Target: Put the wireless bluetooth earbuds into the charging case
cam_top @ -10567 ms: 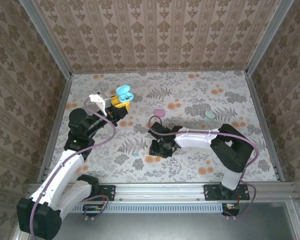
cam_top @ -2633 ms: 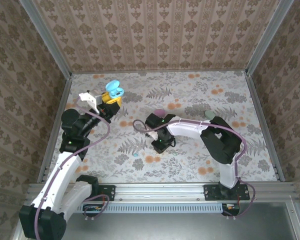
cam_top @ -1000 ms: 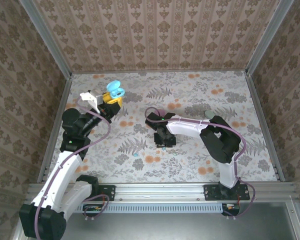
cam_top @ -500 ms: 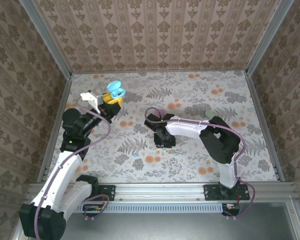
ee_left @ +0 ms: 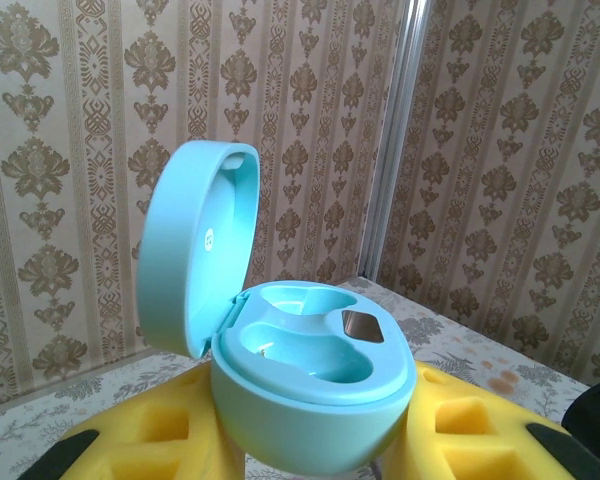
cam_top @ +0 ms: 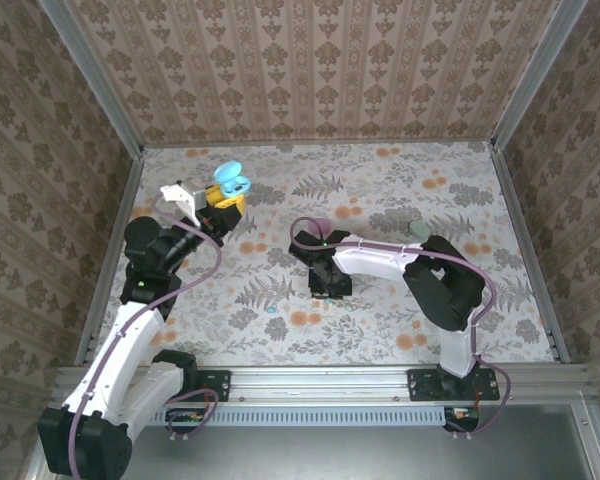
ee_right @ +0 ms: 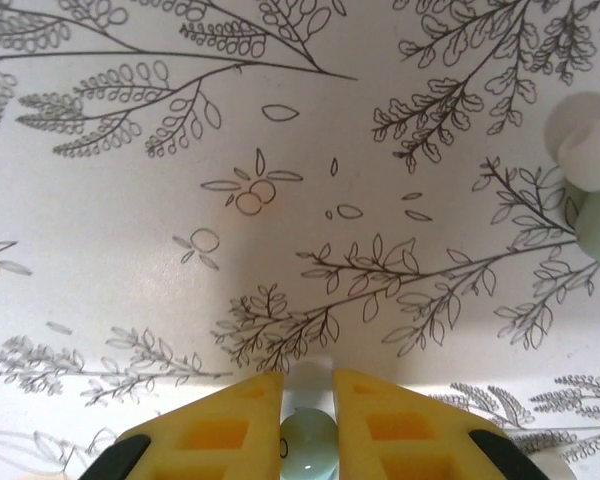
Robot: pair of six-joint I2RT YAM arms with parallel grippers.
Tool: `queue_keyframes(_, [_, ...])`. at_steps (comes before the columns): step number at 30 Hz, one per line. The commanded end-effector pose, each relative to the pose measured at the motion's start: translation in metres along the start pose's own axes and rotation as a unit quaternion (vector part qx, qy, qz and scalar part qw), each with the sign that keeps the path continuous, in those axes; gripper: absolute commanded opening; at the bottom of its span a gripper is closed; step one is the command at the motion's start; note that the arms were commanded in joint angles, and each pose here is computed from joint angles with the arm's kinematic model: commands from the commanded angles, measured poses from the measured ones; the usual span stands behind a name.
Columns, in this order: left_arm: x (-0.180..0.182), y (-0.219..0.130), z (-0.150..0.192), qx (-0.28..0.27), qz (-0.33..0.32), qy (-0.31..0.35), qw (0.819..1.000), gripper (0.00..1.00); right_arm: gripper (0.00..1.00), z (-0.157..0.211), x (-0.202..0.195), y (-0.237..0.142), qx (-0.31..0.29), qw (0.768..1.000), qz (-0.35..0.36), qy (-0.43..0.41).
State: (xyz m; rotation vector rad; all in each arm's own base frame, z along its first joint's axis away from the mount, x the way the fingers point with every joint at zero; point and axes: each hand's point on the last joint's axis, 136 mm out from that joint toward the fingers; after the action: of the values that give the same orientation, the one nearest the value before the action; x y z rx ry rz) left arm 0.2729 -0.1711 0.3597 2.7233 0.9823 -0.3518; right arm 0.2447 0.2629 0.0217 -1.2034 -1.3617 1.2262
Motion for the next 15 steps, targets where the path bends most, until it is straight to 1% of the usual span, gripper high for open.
queue_keyframes(1, [-0.007, 0.001, -0.005, -0.010, 0.016, 0.001, 1.000, 0.28, 0.19, -0.008, 0.013, -0.027, -0.033, 0.998, -0.051, 0.004])
queue_keyframes(4, [-0.008, 0.002, -0.004, -0.009, 0.018, 0.001, 1.000, 0.28, 0.20, -0.019, 0.025, -0.052, -0.072, 0.991, -0.115, 0.006])
queue_keyframes(6, [-0.008, 0.003, -0.004, -0.008, 0.019, 0.001, 1.000, 0.29, 0.20, -0.028, 0.032, -0.074, -0.099, 0.980, -0.173, 0.015])
queue_keyframes(8, [-0.008, 0.004, -0.003, -0.007, 0.019, 0.000, 1.000, 0.28, 0.21, -0.038, 0.043, -0.096, -0.121, 0.959, -0.254, 0.025])
queue_keyframes(10, [-0.008, 0.005, -0.002, -0.006, 0.021, -0.001, 1.000, 0.28, 0.21, -0.047, 0.053, -0.126, -0.148, 0.929, -0.337, 0.025])
queue_keyframes(12, [-0.009, 0.006, -0.002, -0.006, 0.023, 0.001, 1.000, 0.28, 0.21, -0.051, 0.059, -0.151, -0.161, 0.901, -0.403, 0.016])
queue_keyframes(13, [-0.009, 0.006, -0.002, -0.005, 0.023, 0.000, 1.000, 0.29, 0.21, -0.052, 0.061, -0.165, -0.166, 0.887, -0.430, 0.006])
queue_keyframes(15, [-0.010, 0.007, -0.001, -0.005, 0.025, -0.001, 1.000, 0.29, 0.21, -0.055, 0.059, -0.186, -0.183, 0.868, -0.462, -0.006])
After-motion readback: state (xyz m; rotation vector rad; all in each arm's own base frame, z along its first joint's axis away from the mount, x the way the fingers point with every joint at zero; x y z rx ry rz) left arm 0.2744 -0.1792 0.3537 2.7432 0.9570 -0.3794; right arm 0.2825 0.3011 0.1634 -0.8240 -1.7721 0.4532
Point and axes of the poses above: each hand's point on the last joint's axis, 136 mm out from that joint toward the fingers, its own y axis out along the fingers, its own x axis along the line the jaws close on, z = x × y, and after that the axes turned 11 degrees about -y, right-handed
